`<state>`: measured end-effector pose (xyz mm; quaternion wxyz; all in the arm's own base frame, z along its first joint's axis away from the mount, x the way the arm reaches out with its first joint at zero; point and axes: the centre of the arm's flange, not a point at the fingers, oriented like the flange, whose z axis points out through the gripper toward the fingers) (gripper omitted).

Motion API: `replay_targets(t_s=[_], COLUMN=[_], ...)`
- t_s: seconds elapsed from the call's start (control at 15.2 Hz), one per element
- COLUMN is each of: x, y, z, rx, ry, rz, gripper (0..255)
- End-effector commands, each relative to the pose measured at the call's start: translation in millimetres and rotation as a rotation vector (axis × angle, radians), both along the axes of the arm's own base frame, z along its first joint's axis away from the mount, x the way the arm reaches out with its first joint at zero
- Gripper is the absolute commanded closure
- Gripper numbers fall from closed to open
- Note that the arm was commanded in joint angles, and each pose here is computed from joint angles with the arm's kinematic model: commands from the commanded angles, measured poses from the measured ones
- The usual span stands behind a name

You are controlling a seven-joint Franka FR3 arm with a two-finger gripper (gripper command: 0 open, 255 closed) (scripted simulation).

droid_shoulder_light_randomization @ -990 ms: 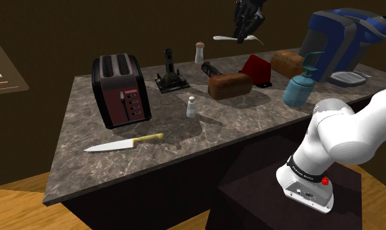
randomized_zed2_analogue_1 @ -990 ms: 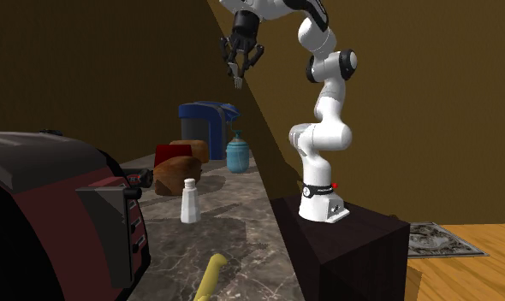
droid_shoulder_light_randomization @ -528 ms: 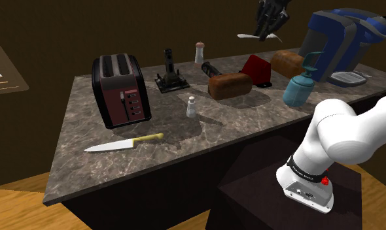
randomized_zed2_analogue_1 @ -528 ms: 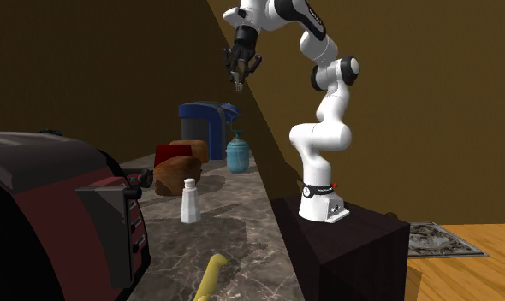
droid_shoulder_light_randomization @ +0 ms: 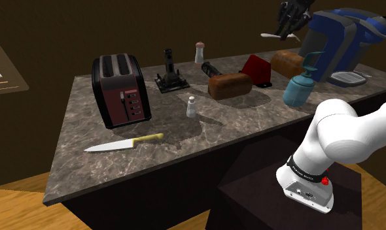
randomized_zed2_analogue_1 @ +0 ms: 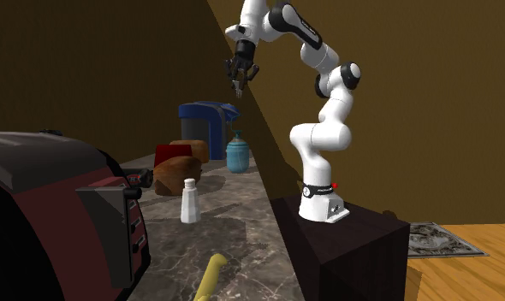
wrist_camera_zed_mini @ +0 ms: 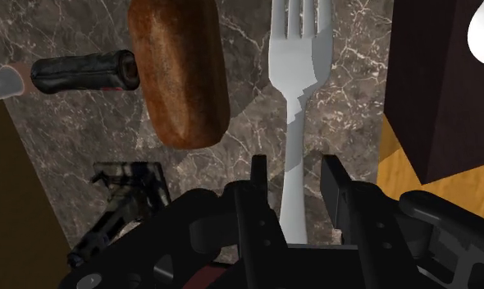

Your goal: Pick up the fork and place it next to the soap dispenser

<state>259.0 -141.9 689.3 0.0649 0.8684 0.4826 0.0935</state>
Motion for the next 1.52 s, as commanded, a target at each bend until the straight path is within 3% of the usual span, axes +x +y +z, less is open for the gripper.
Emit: replay_targets(t_s=[0.0, 1.45], x=[-15.8, -159.5], y=[-21.9, -274.3], z=[1.7, 2.3], rx=[0.0, 0.0], ry=[0.0, 0.0], rz=[0.001, 0.001], gripper=[255, 255])
